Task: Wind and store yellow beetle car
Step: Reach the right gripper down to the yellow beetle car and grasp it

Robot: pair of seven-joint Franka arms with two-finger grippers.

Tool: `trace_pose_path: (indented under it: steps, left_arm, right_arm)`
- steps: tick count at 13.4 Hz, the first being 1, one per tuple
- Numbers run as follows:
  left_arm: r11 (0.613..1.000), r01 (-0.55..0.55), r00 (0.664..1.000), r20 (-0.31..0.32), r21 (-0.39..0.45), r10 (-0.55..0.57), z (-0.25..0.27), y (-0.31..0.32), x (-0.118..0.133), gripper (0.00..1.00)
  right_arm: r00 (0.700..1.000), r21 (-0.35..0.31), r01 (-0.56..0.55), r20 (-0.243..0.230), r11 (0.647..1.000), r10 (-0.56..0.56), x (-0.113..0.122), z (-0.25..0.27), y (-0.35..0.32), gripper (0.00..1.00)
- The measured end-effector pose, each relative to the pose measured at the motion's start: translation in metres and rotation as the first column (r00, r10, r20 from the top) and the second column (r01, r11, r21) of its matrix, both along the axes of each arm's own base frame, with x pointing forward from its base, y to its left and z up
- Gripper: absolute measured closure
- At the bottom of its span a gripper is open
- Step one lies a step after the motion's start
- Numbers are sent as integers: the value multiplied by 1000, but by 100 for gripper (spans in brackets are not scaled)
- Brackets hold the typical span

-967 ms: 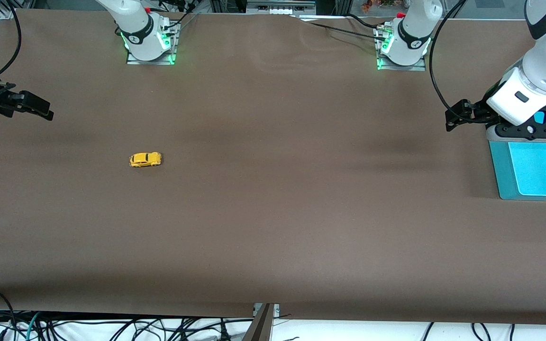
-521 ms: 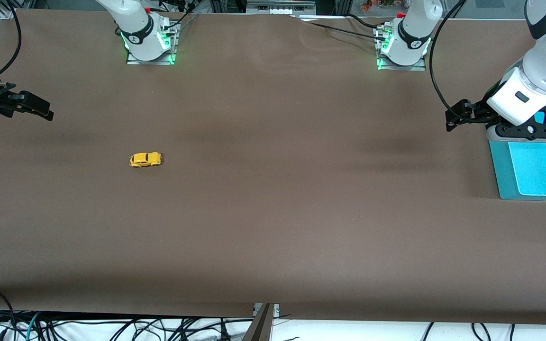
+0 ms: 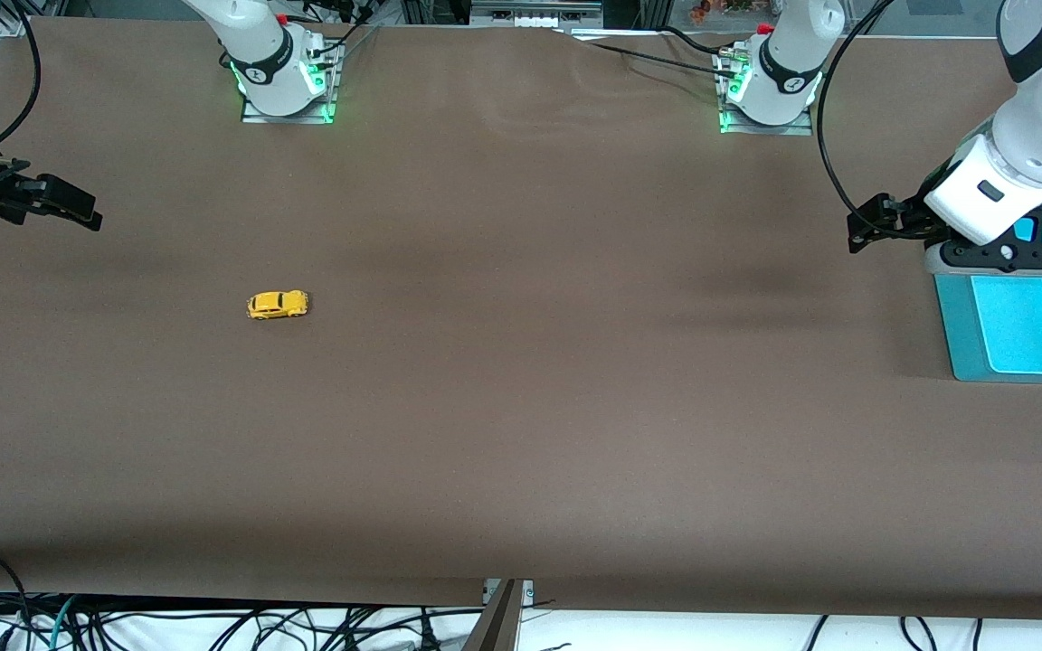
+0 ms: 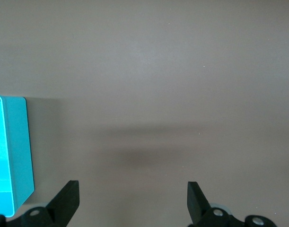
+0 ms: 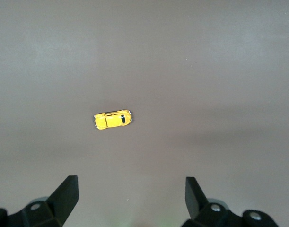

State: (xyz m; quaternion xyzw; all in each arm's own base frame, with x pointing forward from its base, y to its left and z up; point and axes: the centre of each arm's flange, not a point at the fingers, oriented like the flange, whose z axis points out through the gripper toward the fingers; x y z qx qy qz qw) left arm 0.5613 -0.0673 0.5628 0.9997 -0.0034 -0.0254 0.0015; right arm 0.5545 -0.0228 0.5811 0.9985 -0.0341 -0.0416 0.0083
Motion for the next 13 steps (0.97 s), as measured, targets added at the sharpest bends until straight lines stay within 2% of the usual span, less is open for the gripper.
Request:
trace_pose_path:
  steps: [3, 8, 9, 11, 12, 13]
  left_arm:
    - [1000, 1, 1000, -8, 1, -1, -5, 0, 2, 0]
    - [1000, 1, 1000, -8, 0, -1, -7, -1, 9, 0]
    - [1000, 1, 1000, -8, 0, -1, -7, -1, 10, 0]
    - [1000, 1, 1000, -8, 0, -1, -7, -1, 11, 0]
    - [1000, 1, 1000, -8, 0, -1, -7, -1, 11, 0]
    - [1000, 1, 1000, -8, 0, -1, -7, -1, 11, 0]
  right_arm:
    - [1000, 1, -21, -5, 1000, 21, 2, -3, 12, 0]
    - [993, 14, -113, -43, 994, 113, 8, -24, 67, 0]
    - [990, 15, -129, -60, 992, 130, 8, -29, 77, 0]
    - [974, 22, -184, -133, 983, 185, 5, -49, 99, 0]
    - [955, 34, -246, -161, 969, 248, 5, -60, 110, 0]
    - [923, 57, -335, -179, 941, 339, 7, -71, 118, 0]
